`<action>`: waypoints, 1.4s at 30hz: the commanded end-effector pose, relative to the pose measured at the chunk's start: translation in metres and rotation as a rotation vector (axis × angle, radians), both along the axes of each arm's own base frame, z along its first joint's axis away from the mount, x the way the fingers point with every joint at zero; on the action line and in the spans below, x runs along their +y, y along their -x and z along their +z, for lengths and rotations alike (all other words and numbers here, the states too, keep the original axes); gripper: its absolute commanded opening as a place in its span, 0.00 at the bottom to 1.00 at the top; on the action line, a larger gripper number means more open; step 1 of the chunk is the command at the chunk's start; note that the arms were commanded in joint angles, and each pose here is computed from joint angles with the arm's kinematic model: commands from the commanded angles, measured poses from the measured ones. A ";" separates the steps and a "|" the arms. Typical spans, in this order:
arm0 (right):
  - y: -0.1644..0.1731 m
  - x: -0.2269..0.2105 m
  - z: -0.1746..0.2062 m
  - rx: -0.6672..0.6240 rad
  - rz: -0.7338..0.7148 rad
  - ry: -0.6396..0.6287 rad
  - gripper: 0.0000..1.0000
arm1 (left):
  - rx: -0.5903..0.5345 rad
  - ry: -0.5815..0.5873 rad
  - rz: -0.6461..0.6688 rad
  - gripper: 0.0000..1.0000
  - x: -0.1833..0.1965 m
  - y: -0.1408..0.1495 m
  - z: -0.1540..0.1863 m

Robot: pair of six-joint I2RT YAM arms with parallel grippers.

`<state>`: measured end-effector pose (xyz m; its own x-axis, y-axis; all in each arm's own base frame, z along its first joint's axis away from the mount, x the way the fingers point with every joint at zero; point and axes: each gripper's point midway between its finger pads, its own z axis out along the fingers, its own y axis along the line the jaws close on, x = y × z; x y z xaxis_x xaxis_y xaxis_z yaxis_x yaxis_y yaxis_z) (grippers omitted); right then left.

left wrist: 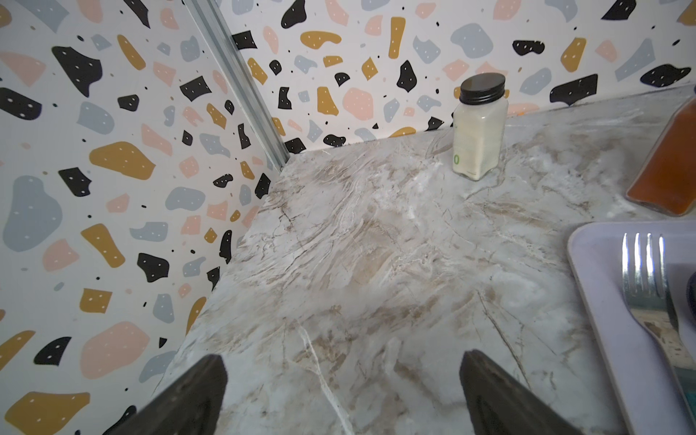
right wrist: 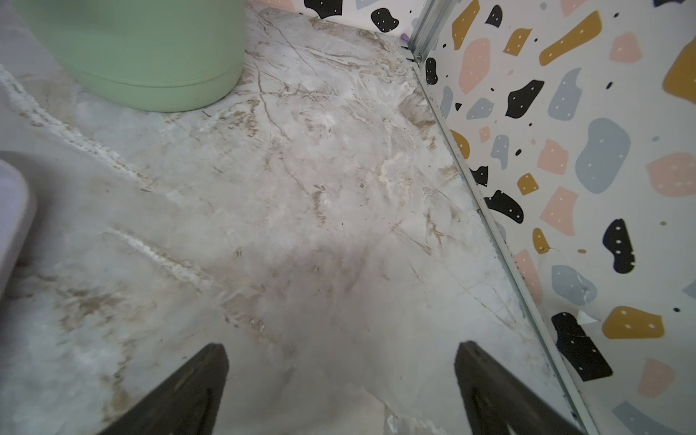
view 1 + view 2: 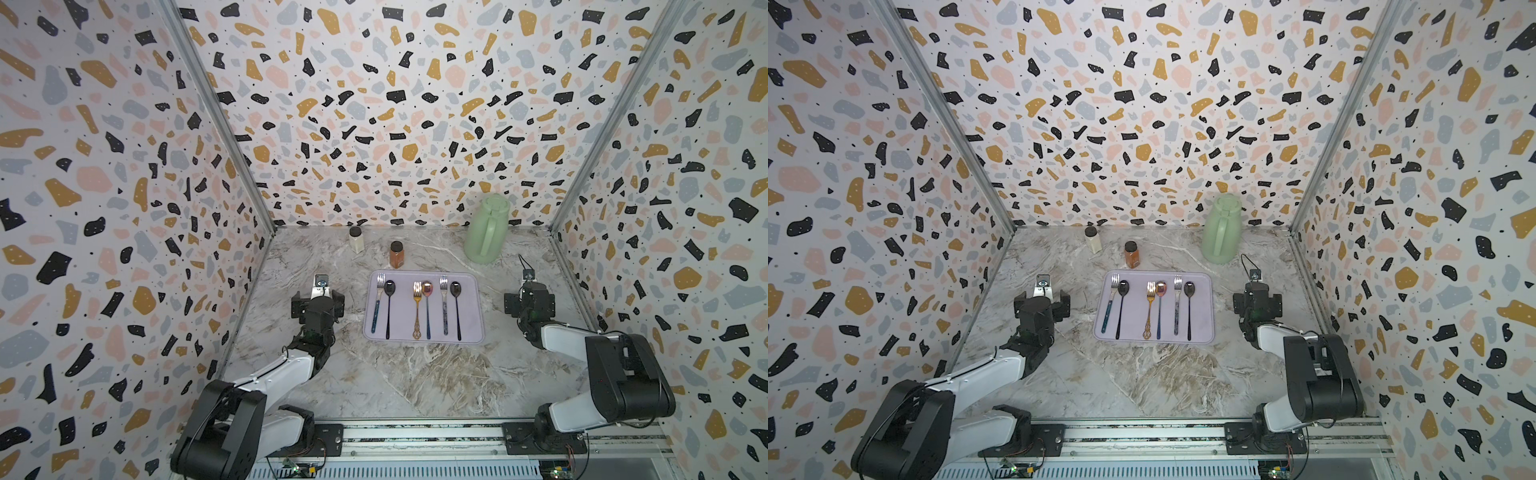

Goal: Set the spoon and fork side by side
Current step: Reset both arms

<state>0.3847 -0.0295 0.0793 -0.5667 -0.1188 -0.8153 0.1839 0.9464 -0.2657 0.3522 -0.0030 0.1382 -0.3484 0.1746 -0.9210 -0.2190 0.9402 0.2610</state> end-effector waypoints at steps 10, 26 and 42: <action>-0.011 0.006 0.010 -0.081 0.025 -0.030 1.00 | -0.058 0.080 -0.059 1.00 -0.002 -0.004 -0.028; 0.007 0.005 0.006 -0.193 0.043 -0.079 1.00 | -0.010 0.075 -0.036 1.00 0.001 -0.011 -0.034; 0.004 0.008 0.008 -0.211 0.073 -0.071 1.00 | -0.007 0.075 -0.036 1.00 0.001 -0.012 -0.035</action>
<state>0.3739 -0.0218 0.0737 -0.4165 -0.0964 -0.9040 0.1543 0.9724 -0.1748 0.3560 -0.0005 0.0892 -0.3803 0.1376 -0.9146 -0.1763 0.9599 0.2178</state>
